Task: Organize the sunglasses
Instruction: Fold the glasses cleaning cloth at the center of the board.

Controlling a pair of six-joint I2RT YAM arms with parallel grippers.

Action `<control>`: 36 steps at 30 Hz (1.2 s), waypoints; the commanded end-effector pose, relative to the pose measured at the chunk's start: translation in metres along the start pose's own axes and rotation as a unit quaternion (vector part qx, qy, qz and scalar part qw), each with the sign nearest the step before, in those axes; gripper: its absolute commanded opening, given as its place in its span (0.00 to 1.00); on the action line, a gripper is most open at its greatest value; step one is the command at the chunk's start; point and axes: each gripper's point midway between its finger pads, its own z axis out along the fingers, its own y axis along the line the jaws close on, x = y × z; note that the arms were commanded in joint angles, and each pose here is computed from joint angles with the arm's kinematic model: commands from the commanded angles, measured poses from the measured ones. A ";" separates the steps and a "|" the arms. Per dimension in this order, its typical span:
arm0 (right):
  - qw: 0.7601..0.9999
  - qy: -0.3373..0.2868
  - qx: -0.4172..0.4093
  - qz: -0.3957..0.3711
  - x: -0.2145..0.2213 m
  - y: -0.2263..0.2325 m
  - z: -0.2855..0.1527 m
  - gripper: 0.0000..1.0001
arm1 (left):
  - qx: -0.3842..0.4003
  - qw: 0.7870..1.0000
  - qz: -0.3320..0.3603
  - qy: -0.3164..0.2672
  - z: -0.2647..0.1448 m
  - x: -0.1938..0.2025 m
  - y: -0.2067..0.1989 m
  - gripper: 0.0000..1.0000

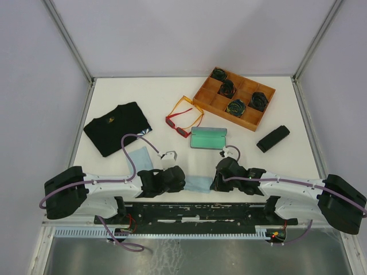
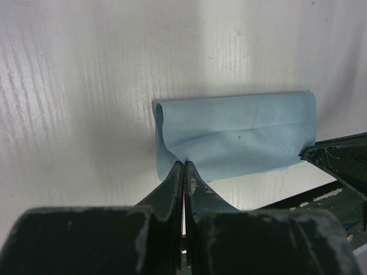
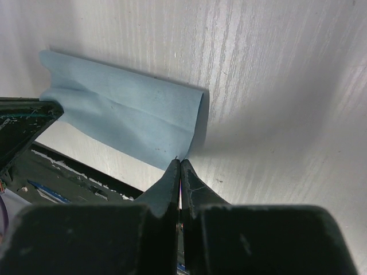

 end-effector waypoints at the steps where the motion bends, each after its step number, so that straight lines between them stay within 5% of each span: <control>1: 1.000 -0.012 -0.023 -0.003 -0.006 0.014 -0.002 0.06 | 0.002 1.000 0.020 -0.013 -0.001 -0.004 0.002 0.04; 12: 1.000 0.001 -0.023 -0.012 -0.001 0.015 0.000 0.12 | -0.002 1.000 0.019 -0.016 -0.001 -0.005 0.003 0.04; 27: 0.996 -0.083 0.020 -0.040 -0.033 -0.002 -0.029 0.46 | -0.006 0.999 0.024 -0.038 -0.015 -0.018 0.007 0.44; 36: 0.986 -0.120 0.022 -0.114 -0.054 0.005 -0.032 0.58 | 0.027 0.994 0.075 -0.073 -0.017 -0.050 -0.005 0.50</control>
